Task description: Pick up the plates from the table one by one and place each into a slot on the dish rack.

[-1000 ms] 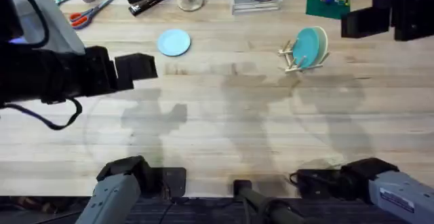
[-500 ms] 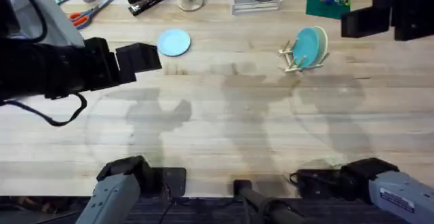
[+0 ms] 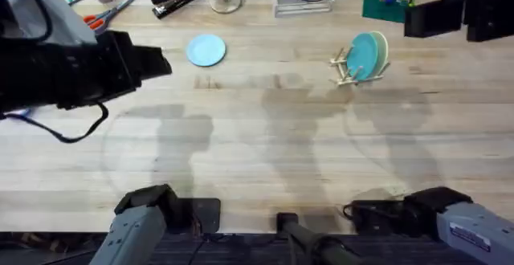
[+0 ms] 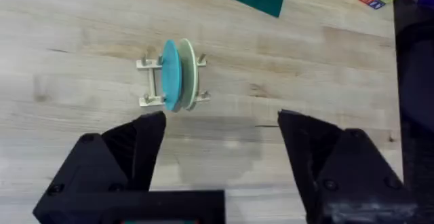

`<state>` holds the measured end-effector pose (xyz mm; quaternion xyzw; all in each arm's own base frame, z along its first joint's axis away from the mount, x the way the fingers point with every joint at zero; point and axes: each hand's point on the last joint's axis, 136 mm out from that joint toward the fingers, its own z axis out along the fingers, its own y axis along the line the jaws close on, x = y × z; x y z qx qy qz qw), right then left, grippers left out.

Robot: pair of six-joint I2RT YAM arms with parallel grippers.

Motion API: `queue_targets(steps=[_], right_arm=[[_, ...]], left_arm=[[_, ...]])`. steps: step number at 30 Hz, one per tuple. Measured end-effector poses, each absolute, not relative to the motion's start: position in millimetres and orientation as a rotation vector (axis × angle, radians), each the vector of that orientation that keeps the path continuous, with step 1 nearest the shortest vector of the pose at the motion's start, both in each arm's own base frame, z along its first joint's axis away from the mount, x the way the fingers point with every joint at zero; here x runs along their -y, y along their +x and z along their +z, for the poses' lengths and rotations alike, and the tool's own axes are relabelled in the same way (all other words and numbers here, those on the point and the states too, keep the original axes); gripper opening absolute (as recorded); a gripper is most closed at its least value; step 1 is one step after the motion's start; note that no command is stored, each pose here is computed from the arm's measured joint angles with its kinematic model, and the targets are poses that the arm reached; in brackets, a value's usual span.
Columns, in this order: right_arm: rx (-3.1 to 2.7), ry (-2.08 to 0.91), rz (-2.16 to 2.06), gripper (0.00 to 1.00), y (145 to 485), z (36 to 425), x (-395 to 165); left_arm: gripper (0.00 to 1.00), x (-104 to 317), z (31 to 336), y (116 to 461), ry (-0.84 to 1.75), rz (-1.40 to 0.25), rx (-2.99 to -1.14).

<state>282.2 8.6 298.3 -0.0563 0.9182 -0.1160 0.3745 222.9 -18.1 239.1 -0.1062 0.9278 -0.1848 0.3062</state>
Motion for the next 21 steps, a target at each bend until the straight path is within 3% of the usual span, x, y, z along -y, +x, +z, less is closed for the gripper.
queue_targets(steps=[6, 11, 21], right_arm=[[-2.351, -0.144, -0.297, 0.995, 282.2, 298.3, -8.6], [-2.350, -0.144, -0.297, 0.995, 282.3, 298.3, -8.6], [-2.356, -0.146, -0.299, 0.995, 283.5, 296.7, -8.8]], left_arm=[[0.040, 15.2, 249.1, 237.4, -0.279, -0.487, -2.389], [0.039, 15.1, 240.1, 249.1, -0.302, -0.530, -2.469], [0.039, 7.2, 229.0, 321.0, -0.223, -0.513, -2.607]])
